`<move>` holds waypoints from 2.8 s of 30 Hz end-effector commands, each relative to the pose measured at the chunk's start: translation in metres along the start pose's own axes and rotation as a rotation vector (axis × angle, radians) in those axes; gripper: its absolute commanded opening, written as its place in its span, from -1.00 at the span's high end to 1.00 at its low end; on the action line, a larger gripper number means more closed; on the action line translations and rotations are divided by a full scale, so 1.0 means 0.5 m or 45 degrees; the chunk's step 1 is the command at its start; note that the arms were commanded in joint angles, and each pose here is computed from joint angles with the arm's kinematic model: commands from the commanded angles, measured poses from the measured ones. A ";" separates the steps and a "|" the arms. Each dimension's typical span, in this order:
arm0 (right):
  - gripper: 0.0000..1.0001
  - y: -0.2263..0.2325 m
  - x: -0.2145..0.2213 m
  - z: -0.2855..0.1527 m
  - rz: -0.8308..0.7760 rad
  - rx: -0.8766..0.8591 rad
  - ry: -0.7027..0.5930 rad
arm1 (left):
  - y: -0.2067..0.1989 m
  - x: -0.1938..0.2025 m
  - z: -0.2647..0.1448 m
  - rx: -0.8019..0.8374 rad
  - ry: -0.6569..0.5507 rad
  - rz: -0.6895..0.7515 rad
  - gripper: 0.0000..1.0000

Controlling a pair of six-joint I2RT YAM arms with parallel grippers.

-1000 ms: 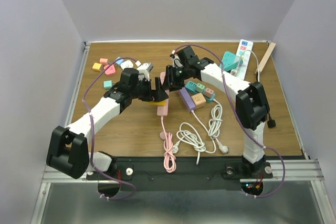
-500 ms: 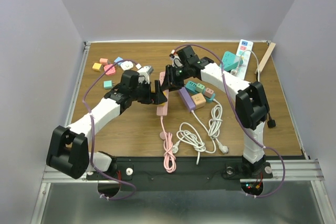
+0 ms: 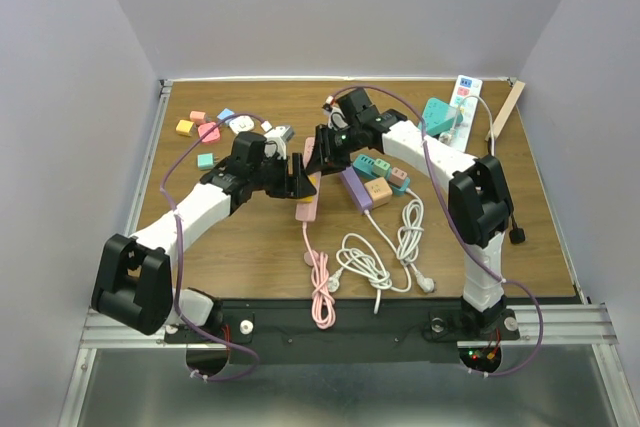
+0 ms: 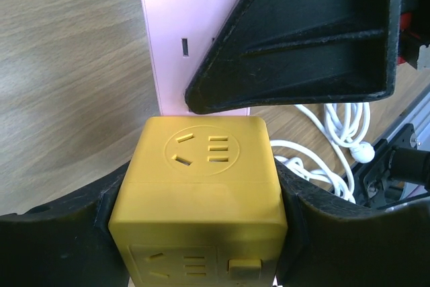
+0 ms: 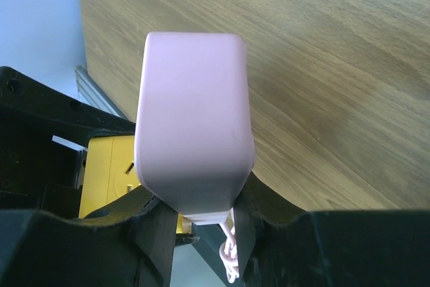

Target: Pull the plug off the socket

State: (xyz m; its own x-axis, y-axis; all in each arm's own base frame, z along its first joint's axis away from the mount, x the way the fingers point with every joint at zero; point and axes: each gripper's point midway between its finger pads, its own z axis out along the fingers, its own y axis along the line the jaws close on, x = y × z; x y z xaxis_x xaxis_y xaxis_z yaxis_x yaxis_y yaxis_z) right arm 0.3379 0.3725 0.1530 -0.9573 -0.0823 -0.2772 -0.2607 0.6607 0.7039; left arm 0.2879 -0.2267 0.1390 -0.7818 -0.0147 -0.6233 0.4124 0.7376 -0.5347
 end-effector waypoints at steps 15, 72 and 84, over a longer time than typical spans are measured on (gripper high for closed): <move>0.99 -0.321 0.036 -0.009 -0.031 0.924 -0.027 | -0.142 -0.228 -0.175 0.011 -0.313 0.247 1.00; 0.99 0.084 -0.047 -0.228 -0.024 0.023 -0.303 | 0.578 -0.296 -0.150 -0.838 -0.422 -0.576 1.00; 0.99 0.098 -0.237 -0.408 0.114 -0.107 -0.616 | 0.596 -0.262 -0.118 -0.771 -0.354 -0.644 -0.48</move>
State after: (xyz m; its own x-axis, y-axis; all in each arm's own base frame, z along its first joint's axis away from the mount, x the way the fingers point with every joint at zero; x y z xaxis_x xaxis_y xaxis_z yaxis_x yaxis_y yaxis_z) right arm 0.3705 0.2976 0.3114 -0.8811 0.1726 -0.4403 -0.2547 0.6113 0.7493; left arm 0.4780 0.0437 0.0765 -0.6425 -0.5485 -0.5352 -0.3945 0.8355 -0.3826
